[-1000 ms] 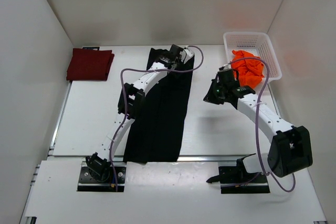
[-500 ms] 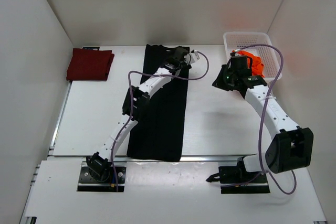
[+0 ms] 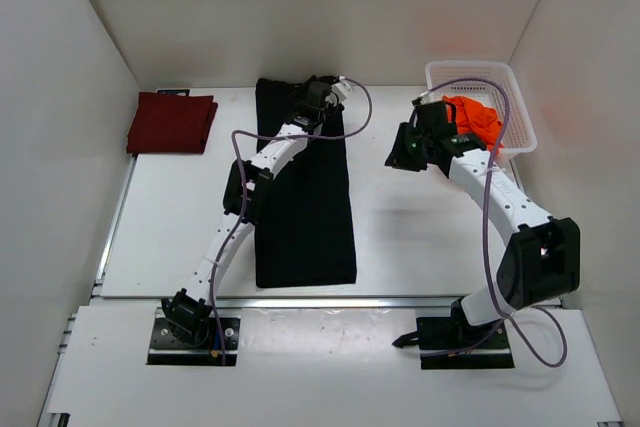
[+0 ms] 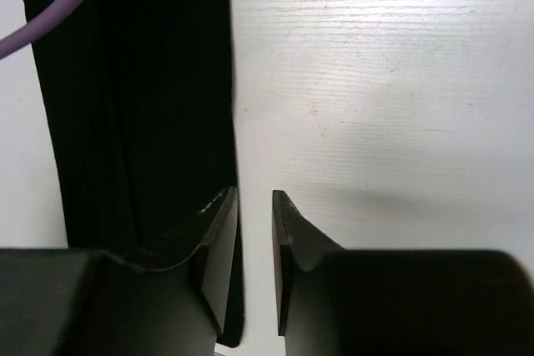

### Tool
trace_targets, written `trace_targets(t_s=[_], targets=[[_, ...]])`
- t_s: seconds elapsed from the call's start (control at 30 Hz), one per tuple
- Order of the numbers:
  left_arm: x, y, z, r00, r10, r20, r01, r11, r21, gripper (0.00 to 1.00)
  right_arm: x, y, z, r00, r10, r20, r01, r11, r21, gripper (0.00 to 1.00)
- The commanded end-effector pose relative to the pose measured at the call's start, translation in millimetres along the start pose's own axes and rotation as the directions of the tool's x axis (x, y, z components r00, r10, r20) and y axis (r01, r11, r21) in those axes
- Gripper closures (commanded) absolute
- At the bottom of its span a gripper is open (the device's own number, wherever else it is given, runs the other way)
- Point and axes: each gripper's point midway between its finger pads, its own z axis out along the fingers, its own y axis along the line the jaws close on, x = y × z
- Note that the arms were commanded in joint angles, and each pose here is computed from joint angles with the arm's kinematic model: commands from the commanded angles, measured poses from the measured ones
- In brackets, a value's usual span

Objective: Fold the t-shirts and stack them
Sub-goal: Rotate the tshirt 90 degrees

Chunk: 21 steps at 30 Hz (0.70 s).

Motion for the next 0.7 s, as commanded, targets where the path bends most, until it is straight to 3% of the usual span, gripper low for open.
trace_targets(t_s=[0.0, 0.07, 0.13, 0.17, 0.2, 0.23, 0.3, 0.33, 0.37, 0.4, 0.43, 0.47, 0.5, 0.57, 0.67], targets=[[-107.1, 61.7, -55.1, 0.963, -0.177, 0.203, 0.194, 0.979, -0.067, 0.01, -25.1, 18.0, -31.7, 0.992, -0.08, 0.098, 0.081, 0.997, -0.015, 0.78], [-149.1, 99.9, -90.8, 0.925, -0.255, 0.281, 0.287, 0.955, -0.077, 0.01, -18.5, 24.2, -46.4, 0.985, -0.144, 0.096, 0.144, 0.99, 0.005, 0.7], [-182.9, 122.2, -129.0, 0.888, -0.321, 0.33, 0.358, 0.932, -0.056, 0.01, -10.3, 22.0, -58.5, 0.967, -0.241, 0.088, 0.235, 0.969, 0.068, 0.53], [-194.7, 140.8, -153.3, 0.86, -0.381, 0.341, 0.417, 0.908, -0.039, 0.02, -0.4, 23.7, -63.9, 0.952, -0.296, 0.078, 0.288, 0.952, 0.103, 0.35], [-193.8, 138.5, -165.7, 0.852, -0.426, 0.304, 0.448, 0.894, -0.004, 0.01, -2.3, 17.9, -70.3, 0.93, -0.357, 0.09, 0.341, 0.927, 0.158, 0.07], [-198.9, 155.1, -188.4, 0.83, -0.469, 0.301, 0.484, 0.875, 0.03, 0.01, 11.2, 24.1, -75.4, 0.895, -0.439, 0.079, 0.425, 0.893, 0.15, 0.01], [-170.6, 160.1, -231.5, 0.793, -0.596, 0.127, 0.577, 0.801, 0.158, 0.01, 28.7, 26.0, -81.0, 0.85, -0.519, 0.087, 0.502, 0.849, 0.163, 0.0], [-155.5, 153.6, -235.1, 0.778, -0.626, 0.052, 0.598, 0.764, 0.24, 0.01, 35.3, 26.3, -84.2, 0.86, -0.498, 0.117, 0.483, 0.865, 0.135, 0.01], [-120.0, 137.7, -254.0, 0.755, -0.647, -0.106, 0.645, 0.703, 0.299, 0.01, 42.9, 19.1, -84.7, 0.872, -0.466, 0.15, 0.453, 0.884, 0.115, 0.01], [-86.0, 123.0, -279.7, 0.758, -0.624, -0.189, 0.649, 0.694, 0.31, 0.01, 42.1, 22.1, -95.0, 0.881, -0.428, 0.201, 0.428, 0.903, 0.047, 0.01], [-67.9, 129.6, -289.0, 0.764, -0.619, -0.184, 0.643, 0.701, 0.31, 0.01, 57.4, 22.7, -85.4, 0.885, -0.421, 0.2, 0.432, 0.902, -0.015, 0.01], [-25.9, 117.9, -319.4, 0.766, -0.597, -0.241, 0.643, 0.695, 0.322, 0.01, 70.7, 18.1, -83.6, 0.876, -0.433, 0.214, 0.449, 0.893, -0.031, 0.01], [0.7, 113.8, -349.1, 0.772, -0.597, -0.219, 0.635, 0.704, 0.318, 0.02, 91.0, 20.5, -79.9, 0.865, -0.462, 0.193, 0.481, 0.874, -0.066, 0.01], [36.8, 112.0, -391.3, 0.817, -0.549, -0.177, 0.576, 0.76, 0.301, 0.02, 124.7, 21.2, -73.3, 0.847, -0.519, 0.116, 0.531, 0.839, -0.119, 0.01], [75.4, 69.5, -454.0, 0.824, -0.508, -0.251, 0.567, 0.742, 0.358, 0.01, 160.1, 21.9, -64.7, 0.866, -0.5, 0.01, 0.492, 0.849, -0.19, 0.09]])
